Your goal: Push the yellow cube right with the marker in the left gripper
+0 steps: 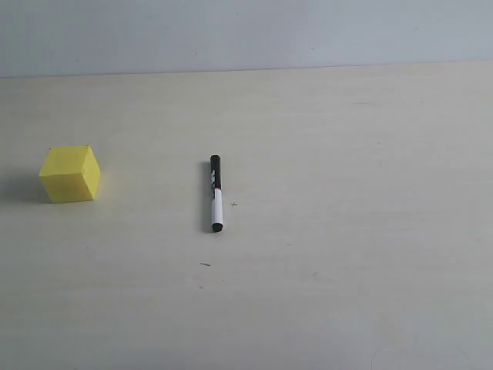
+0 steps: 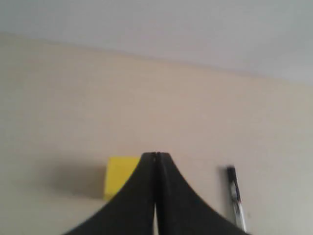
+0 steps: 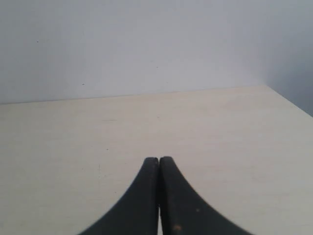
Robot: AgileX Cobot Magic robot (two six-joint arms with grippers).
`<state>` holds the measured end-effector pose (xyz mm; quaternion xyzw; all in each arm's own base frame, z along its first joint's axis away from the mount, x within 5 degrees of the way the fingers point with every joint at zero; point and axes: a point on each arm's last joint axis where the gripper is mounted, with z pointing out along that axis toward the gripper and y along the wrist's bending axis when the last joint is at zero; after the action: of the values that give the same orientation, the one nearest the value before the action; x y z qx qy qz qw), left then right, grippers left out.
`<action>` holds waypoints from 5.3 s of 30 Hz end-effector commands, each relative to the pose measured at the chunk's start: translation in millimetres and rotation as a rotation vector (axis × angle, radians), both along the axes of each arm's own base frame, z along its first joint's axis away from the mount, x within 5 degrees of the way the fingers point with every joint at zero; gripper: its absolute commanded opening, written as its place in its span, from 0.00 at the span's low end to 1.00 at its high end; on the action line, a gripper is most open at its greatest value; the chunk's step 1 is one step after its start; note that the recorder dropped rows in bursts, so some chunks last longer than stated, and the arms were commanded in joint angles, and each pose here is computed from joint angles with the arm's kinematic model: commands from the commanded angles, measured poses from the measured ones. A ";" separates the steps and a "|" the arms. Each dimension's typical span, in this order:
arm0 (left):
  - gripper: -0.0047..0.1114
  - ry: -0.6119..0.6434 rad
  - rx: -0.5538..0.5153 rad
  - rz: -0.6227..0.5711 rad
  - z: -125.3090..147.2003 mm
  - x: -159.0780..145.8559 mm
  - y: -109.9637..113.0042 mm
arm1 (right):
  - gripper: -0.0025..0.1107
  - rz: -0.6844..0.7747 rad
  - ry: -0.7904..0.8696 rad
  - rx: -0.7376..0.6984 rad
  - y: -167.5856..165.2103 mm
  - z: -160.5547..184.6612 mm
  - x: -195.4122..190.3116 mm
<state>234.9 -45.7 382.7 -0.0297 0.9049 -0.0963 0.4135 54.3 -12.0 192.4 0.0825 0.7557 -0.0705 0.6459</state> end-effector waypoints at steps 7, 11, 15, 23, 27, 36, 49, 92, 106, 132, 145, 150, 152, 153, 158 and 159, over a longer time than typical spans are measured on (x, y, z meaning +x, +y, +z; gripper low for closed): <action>0.04 0.600 0.205 -0.386 -143.9 92.8 -200.6 | 0.02 -0.004 -0.007 -0.001 -0.2 -0.6 0.1; 0.19 0.703 0.101 -0.323 -172.3 105.3 -225.8 | 0.02 -0.004 -0.007 -0.001 -0.2 -0.6 0.1; 0.48 0.757 0.110 -0.316 -197.3 109.3 -230.4 | 0.02 -0.004 -0.007 -0.001 -0.2 -0.6 0.1; 0.55 0.756 0.130 -0.309 -226.8 117.0 -234.3 | 0.02 -0.004 -0.007 -0.001 -0.2 -0.6 0.1; 0.55 0.781 0.150 -0.300 -243.1 118.4 -234.5 | 0.02 -0.004 -0.007 -0.001 -0.2 -0.6 0.1; 0.55 0.809 0.159 -0.223 -263.0 122.0 -232.0 | 0.02 -0.004 -0.007 -0.001 -0.2 -0.6 0.1; 0.13 0.834 0.188 -0.193 -273.5 121.8 -229.4 | 0.02 -0.004 -0.007 -0.001 -0.2 -0.6 0.1; 0.04 0.620 0.820 -0.556 -158.3 108.4 99.4 | 0.02 -0.004 -0.007 -0.001 -0.2 -0.6 0.1; 0.04 0.559 1.022 -1.079 -234.3 140.7 112.2 | 0.02 -0.004 -0.007 -0.001 -0.2 -0.6 0.1; 0.04 0.471 0.897 -1.260 -241.6 140.8 114.6 | 0.02 -0.004 -0.002 -0.001 -0.2 -1.0 0.0; 0.04 0.466 0.813 -1.259 -245.3 137.3 107.3 | 0.02 -0.004 -0.002 -0.001 -0.2 -1.0 0.0; 0.04 0.469 0.846 -1.401 -256.9 141.0 48.4 | 0.02 -0.004 -0.002 -0.001 -0.2 -1.0 0.0; 0.04 0.544 0.903 -1.335 -252.2 140.5 57.7 | 0.02 -0.004 -0.002 -0.001 -0.2 -1.0 0.0; 0.04 0.598 0.910 -1.287 -250.2 138.6 69.3 | 0.02 -0.004 -0.002 -0.001 -0.2 -1.0 0.0; 0.04 0.654 0.821 -1.199 -251.2 134.0 76.8 | 0.02 -0.004 -0.002 -0.001 -0.2 -1.0 0.0; 0.04 0.652 0.793 -1.168 -251.4 134.1 74.6 | 0.02 -0.004 -0.002 -0.001 -0.2 -1.0 0.0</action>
<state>371.2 31.9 128.7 0.6105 0.7896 0.0594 -0.0185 54.3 -12.0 192.4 0.0825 0.7557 -0.0705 0.6459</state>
